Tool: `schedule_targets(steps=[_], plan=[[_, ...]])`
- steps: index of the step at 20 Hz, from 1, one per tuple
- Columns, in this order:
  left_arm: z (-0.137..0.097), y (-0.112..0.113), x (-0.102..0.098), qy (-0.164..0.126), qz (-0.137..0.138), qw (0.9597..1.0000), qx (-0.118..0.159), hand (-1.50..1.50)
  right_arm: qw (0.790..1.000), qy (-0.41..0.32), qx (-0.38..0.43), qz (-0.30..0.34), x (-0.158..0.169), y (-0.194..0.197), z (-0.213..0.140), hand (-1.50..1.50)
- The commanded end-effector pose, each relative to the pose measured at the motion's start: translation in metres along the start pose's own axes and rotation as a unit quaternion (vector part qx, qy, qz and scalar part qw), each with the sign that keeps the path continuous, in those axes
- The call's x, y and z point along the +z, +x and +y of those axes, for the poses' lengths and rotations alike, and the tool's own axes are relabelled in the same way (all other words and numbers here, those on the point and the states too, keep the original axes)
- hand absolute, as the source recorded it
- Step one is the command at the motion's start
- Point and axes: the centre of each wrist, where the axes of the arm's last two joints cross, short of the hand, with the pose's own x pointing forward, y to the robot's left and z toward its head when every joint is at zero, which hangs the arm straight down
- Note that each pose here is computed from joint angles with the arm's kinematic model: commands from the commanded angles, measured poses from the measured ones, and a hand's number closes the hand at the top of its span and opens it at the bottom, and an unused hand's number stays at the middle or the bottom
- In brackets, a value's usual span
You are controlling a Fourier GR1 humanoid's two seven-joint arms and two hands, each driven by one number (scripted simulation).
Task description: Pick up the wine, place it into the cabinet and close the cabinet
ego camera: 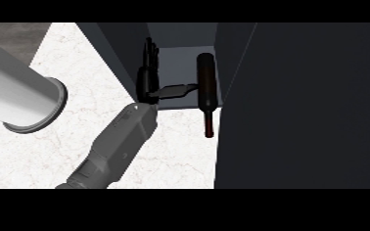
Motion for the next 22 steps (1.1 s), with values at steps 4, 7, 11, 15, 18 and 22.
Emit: schedule_targets(steps=[4,7,11,15,18,22], plan=[[-0.040,0.015,0.042,-0.014,0.006,0.9999,0.008,-1.50,1.000,-0.006,0.000,-0.010,0.020,0.025,-0.004,-1.50],[-0.047,0.020,0.086,-0.020,0.003,0.9998,0.008,-1.50,1.000,-0.019,0.011,-0.010,0.018,0.007,-0.008,-1.50],[-0.047,0.027,0.098,-0.026,-0.007,0.9996,0.009,-1.50,0.999,-0.024,0.010,-0.019,0.017,0.023,-0.017,-1.50],[-0.053,0.055,0.130,-0.026,-0.011,0.9988,0.040,-1.50,1.000,-0.020,0.011,-0.014,0.015,0.006,-0.018,-1.50],[-0.044,0.075,0.132,-0.013,-0.021,0.9987,0.045,-1.50,0.999,-0.024,0.009,-0.019,0.025,0.023,-0.002,-1.50],[-0.044,0.078,0.164,0.009,-0.021,0.9994,0.026,-1.50,1.000,-0.024,0.009,-0.015,0.025,0.017,-0.008,-1.50]])
